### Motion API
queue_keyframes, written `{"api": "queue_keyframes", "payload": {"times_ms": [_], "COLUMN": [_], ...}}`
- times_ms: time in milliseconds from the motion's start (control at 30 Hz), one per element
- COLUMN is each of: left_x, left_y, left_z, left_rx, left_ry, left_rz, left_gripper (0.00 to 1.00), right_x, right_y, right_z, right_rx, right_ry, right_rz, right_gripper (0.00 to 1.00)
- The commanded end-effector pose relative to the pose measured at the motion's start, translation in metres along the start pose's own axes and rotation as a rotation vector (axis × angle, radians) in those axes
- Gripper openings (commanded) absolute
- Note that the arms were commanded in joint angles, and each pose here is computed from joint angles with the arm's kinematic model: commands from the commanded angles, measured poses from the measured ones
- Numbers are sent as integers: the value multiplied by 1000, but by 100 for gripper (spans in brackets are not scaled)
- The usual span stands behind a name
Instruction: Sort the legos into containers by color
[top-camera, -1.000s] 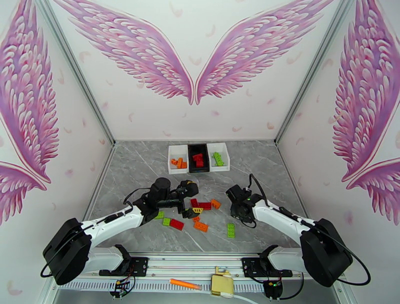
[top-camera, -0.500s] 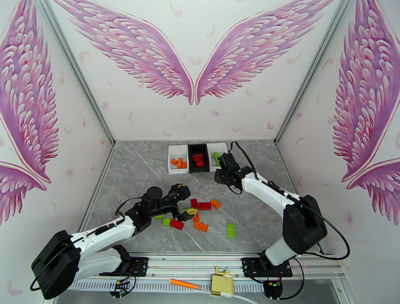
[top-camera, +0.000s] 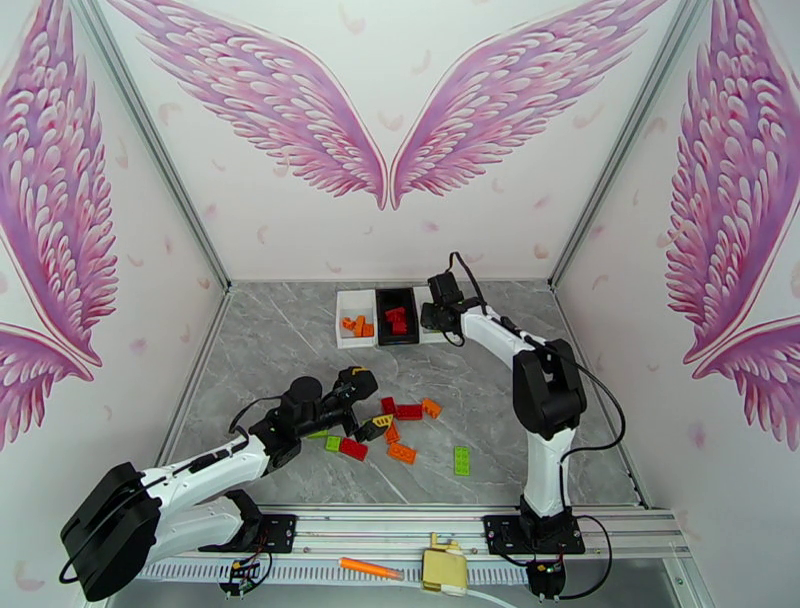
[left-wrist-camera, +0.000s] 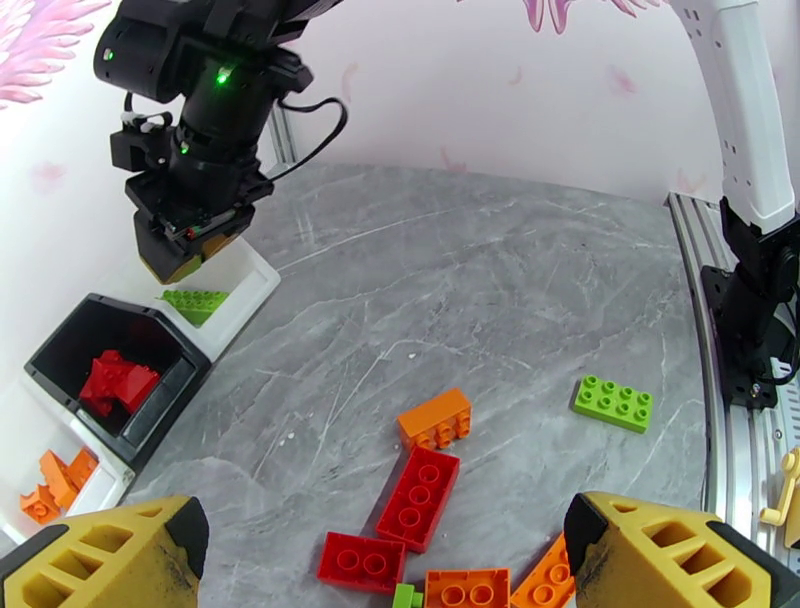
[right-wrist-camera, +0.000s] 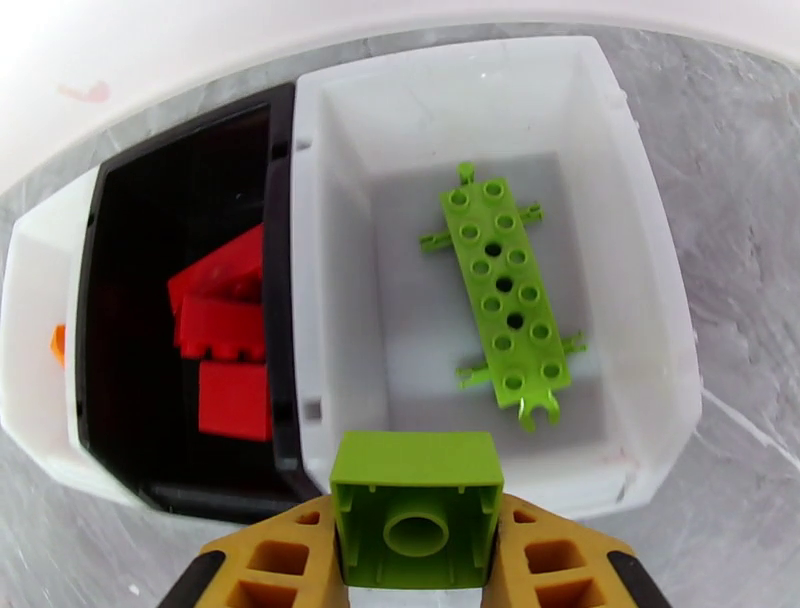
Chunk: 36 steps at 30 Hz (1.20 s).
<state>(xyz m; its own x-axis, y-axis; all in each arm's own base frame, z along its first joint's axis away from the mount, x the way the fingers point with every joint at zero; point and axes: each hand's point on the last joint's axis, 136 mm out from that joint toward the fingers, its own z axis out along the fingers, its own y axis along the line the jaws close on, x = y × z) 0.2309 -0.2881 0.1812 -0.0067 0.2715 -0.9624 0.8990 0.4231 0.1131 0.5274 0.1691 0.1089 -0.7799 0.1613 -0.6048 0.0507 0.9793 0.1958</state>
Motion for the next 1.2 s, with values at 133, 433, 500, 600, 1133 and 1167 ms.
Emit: {"api": "queue_keyframes", "payload": {"times_ms": [133, 433, 500, 600, 1133, 1167], "left_x": [-4, -2, -2, -3, 72, 75], "left_y": [-9, -12, -14, -17, 7, 7], "left_z": [-1, -5, -5, -7, -7, -7], "left_rx": [47, 64, 73, 88, 5, 15], "left_ry": [-10, 10, 15, 16, 478, 505], "left_rz": [2, 27, 32, 35, 90, 95], "left_gripper": [99, 99, 99, 99, 94, 90], "right_x": [-23, -30, -25, -10, 57, 58], "right_y": [-2, 9, 13, 20, 27, 27], "right_z": [14, -41, -55, -70, -120, -121], "right_rx": [-14, -106, -133, -182, -367, -371], "right_ry": [-25, -110, -124, -137, -182, -183], "right_rz": [75, 77, 51, -39, -355, -359], "right_gripper": [36, 68, 71, 78, 88, 88]}}
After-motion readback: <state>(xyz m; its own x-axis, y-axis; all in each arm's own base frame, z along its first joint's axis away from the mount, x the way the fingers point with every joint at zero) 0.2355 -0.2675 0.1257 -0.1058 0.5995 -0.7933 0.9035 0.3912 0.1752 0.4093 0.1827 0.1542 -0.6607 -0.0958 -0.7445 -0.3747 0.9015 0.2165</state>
